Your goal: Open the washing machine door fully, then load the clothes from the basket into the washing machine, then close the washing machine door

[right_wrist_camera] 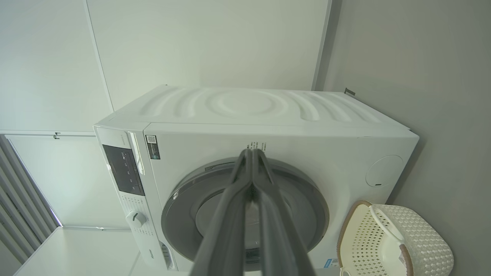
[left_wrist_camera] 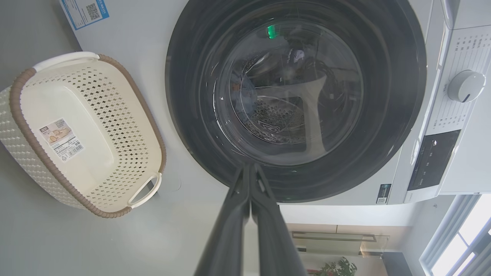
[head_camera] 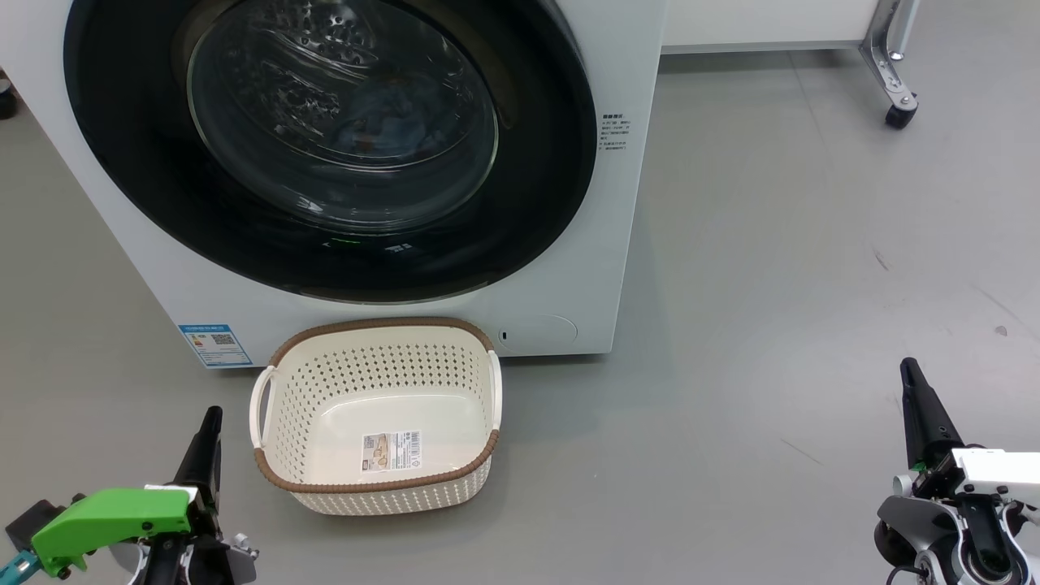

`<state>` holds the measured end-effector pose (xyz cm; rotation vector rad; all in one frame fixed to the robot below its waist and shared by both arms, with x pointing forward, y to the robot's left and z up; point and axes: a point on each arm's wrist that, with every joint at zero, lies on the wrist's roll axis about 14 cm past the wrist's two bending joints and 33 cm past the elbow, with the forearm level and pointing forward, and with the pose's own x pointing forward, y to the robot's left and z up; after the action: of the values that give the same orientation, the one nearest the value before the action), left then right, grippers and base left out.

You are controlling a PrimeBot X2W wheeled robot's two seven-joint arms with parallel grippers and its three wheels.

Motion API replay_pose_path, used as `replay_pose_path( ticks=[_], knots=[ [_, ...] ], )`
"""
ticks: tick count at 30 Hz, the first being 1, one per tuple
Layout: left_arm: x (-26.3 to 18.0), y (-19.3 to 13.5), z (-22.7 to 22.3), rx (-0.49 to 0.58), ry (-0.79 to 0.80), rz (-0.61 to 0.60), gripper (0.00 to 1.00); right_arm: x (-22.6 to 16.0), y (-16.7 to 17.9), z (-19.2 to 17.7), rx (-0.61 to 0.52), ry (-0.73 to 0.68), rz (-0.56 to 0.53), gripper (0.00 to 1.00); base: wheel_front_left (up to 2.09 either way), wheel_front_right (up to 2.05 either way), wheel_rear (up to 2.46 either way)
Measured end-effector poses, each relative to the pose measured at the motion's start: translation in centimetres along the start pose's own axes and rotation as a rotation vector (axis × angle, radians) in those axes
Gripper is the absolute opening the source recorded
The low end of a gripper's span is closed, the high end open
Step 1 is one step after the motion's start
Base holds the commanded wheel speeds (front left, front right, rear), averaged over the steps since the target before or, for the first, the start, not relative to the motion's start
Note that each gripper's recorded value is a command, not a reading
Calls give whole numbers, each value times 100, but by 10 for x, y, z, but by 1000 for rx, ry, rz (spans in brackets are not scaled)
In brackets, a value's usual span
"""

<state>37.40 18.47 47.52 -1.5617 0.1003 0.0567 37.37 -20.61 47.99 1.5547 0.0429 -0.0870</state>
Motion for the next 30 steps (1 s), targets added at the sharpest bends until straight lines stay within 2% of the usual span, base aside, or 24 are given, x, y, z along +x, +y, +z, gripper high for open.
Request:
replay_pose_path(
  ticks=[3, 30],
  knots=[
    [1, -3, 0, -27, -1, -10, 0, 1, 1, 0, 17, -1, 4, 0, 0, 0, 0],
    [2, -3, 0, -29, -1, -10, 0, 1, 1, 1, 18, -3, 2, 0, 0, 0, 0]
  ],
)
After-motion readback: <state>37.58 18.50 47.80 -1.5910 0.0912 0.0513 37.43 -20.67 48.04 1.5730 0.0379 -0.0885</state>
